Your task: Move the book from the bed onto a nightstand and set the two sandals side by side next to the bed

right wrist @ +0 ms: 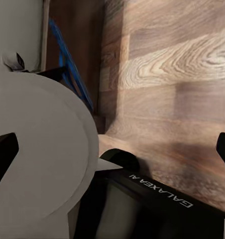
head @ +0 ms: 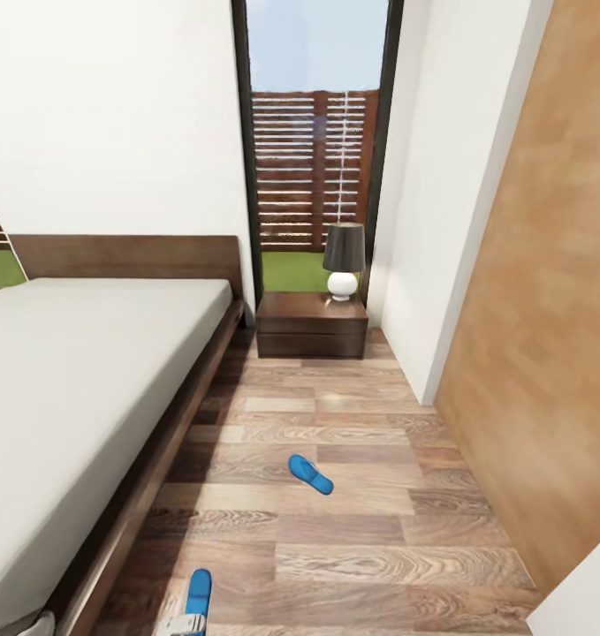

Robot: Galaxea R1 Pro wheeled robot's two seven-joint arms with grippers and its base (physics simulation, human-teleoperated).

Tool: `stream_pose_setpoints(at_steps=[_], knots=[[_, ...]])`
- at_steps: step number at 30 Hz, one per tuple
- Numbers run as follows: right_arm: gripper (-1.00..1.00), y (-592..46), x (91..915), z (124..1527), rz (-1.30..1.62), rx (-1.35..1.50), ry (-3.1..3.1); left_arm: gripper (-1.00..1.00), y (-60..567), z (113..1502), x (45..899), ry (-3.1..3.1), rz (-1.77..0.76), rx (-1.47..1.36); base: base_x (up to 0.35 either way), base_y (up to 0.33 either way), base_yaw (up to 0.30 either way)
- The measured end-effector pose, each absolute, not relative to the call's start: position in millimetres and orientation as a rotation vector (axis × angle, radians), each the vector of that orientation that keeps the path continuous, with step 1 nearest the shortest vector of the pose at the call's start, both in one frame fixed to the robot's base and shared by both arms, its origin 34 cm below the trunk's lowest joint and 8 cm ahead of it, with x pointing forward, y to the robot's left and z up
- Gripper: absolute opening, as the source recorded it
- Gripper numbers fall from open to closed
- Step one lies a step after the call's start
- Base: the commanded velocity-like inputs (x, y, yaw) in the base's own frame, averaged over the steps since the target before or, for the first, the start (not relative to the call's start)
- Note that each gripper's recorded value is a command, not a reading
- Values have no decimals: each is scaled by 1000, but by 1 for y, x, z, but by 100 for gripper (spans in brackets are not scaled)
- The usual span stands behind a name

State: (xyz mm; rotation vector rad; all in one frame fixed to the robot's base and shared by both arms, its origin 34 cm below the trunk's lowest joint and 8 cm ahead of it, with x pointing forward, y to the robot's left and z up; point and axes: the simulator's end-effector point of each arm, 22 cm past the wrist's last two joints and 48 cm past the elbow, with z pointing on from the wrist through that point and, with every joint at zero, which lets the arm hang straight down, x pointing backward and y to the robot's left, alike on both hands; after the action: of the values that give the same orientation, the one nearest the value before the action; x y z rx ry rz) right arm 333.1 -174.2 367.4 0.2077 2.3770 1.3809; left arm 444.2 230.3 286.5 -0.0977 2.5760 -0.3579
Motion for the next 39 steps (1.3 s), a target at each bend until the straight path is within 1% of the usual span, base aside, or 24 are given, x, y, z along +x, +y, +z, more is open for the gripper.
stream_pose_setpoints(at_steps=[29,32,36,39], knots=[[100,-174,333,367,1380,207,2376,-100,231,287,445,2574,-358,-98,320,-9,0],[100,-179,334,361,1339,217,2399,-100,231,287,445,2573,-358,-98,183,0,0],[100,-197,336,336,1166,251,2495,-100,231,287,445,2573,-358,-99,31,0,0],[100,-199,336,334,1150,257,2503,-100,230,287,445,2573,-358,-99,4,0,0]])
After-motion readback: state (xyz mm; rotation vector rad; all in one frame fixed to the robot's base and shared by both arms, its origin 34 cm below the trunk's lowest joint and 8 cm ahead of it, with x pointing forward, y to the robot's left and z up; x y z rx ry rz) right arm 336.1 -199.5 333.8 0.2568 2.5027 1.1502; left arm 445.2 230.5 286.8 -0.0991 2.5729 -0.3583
